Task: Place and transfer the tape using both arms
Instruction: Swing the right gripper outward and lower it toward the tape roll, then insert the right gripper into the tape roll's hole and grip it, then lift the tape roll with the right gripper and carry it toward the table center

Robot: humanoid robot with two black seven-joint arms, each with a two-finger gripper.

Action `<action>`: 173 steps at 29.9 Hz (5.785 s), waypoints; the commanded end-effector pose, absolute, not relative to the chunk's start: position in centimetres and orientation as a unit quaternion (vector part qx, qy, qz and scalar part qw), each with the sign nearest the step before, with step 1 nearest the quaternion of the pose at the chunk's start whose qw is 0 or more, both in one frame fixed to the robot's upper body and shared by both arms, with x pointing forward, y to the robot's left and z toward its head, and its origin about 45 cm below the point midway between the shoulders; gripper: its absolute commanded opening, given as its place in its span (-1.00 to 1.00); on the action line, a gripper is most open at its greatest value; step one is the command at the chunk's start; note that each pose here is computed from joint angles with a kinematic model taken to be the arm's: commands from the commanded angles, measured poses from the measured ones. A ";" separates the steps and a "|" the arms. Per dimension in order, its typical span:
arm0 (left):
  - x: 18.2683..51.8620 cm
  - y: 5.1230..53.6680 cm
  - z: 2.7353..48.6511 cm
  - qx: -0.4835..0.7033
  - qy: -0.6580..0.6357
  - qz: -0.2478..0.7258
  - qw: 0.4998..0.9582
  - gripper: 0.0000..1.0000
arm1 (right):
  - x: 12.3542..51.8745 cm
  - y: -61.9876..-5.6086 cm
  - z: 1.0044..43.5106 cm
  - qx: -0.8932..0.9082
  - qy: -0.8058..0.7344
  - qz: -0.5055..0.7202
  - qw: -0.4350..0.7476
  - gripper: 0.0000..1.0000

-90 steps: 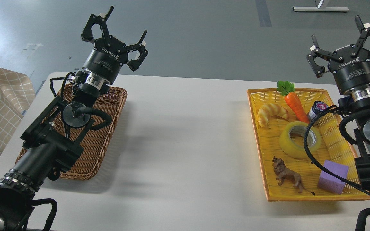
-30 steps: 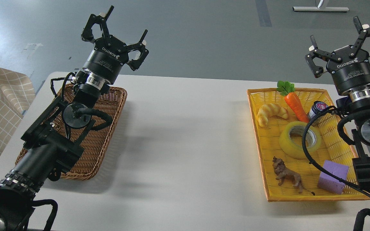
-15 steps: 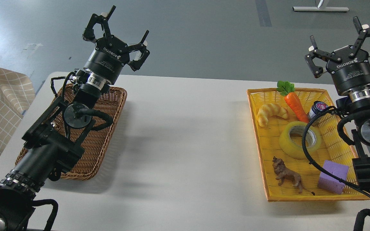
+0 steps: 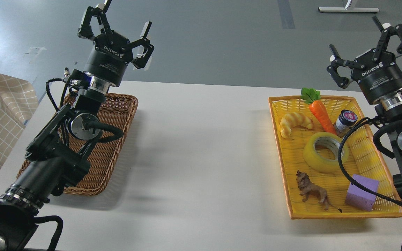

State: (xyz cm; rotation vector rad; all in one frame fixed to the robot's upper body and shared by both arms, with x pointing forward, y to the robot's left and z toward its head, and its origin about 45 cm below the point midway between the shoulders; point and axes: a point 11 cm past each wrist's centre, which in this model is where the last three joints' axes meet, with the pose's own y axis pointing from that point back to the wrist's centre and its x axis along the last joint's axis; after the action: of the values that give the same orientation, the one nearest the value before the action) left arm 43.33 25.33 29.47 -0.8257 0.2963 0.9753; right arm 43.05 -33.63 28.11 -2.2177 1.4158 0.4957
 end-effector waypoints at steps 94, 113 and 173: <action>43.4 25.4 29.2 -0.398 0.151 0.455 0.782 0.96 | 34.6 -38.6 18.9 -0.650 0.130 -0.316 -0.679 0.95; 43.1 25.7 28.7 -0.395 0.154 0.460 0.780 0.96 | 35.6 -36.3 16.3 -0.667 0.129 -0.304 -0.668 0.16; 43.0 25.8 28.2 -0.391 0.159 0.463 0.779 0.96 | 40.3 -14.1 30.7 -0.754 0.133 -0.481 -0.426 -1.00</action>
State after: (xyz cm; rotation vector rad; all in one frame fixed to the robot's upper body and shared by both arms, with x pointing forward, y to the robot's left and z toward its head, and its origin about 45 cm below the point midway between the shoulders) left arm 43.03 25.70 28.10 -0.8448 0.3447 1.0003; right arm 40.87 -16.67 31.93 -3.3453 0.7156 -2.1622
